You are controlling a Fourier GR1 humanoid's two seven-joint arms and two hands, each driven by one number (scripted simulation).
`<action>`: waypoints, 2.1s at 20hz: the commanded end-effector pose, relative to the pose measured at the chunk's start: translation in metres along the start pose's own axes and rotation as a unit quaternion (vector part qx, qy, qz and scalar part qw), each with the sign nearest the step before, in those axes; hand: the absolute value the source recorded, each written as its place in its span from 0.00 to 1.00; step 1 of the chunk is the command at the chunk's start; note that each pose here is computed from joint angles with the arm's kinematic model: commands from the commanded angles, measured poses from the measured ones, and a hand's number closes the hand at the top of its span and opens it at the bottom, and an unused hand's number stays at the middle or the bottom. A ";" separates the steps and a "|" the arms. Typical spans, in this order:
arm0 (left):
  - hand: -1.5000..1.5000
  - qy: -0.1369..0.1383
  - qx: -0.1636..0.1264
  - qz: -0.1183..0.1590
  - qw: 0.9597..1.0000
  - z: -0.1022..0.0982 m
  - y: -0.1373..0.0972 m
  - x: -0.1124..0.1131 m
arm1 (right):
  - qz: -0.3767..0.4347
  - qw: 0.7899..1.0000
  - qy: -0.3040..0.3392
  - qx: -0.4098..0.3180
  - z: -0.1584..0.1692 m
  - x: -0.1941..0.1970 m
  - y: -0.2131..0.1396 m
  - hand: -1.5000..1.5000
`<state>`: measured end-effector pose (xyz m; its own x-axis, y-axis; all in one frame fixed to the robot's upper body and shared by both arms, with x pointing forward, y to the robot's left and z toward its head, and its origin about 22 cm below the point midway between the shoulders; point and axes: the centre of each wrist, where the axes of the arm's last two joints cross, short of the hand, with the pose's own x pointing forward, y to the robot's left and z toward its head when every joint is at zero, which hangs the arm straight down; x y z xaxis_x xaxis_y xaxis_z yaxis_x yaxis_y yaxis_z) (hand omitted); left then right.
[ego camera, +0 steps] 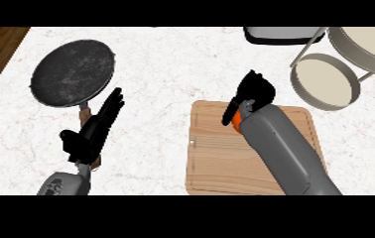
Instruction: Pick the squash from the cutting board and place it in the tiered basket
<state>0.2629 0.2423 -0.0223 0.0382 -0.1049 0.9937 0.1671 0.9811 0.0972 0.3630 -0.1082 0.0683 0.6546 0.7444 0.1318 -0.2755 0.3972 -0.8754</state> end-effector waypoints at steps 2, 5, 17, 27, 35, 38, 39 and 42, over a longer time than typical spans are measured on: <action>0.50 0.002 0.005 0.003 1.000 0.010 -0.003 -0.010 | 0.000 0.993 0.116 0.007 0.006 -0.016 0.005 0.00; 0.50 -0.001 -0.002 -0.001 1.000 -0.007 -0.001 0.004 | -0.008 0.993 0.120 0.011 0.008 -0.015 0.008 0.00; 0.50 -0.003 -0.015 -0.006 1.000 -0.009 -0.015 0.004 | -0.073 0.995 0.066 -0.009 0.017 -0.030 0.029 1.00; 0.50 -0.005 -0.018 0.000 1.000 0.006 0.005 -0.013 | -0.057 0.996 0.027 -0.060 0.015 -0.034 0.048 1.00; 0.50 0.003 0.036 0.009 0.999 0.010 0.010 -0.010 | 0.047 0.994 -0.024 -0.094 -0.073 -0.211 -0.035 1.00; 0.50 0.004 0.050 0.003 0.999 0.012 0.020 -0.009 | 0.068 0.989 -0.049 -0.123 -0.083 -0.261 -0.085 1.00; 0.50 0.007 0.043 0.007 0.999 0.018 0.017 -0.011 | 0.053 0.987 -0.058 -0.141 -0.085 -0.277 -0.109 1.00; 0.50 0.005 0.050 0.002 0.999 0.018 0.025 -0.011 | -0.044 0.976 -0.118 -0.178 -0.082 -0.315 -0.155 1.00</action>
<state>0.2511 0.2617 -0.0299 0.0511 -0.0982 0.9939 0.0876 0.9918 0.0935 0.2776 -0.3905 0.0793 0.5554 0.8163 0.1584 -0.0767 0.2400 -0.9677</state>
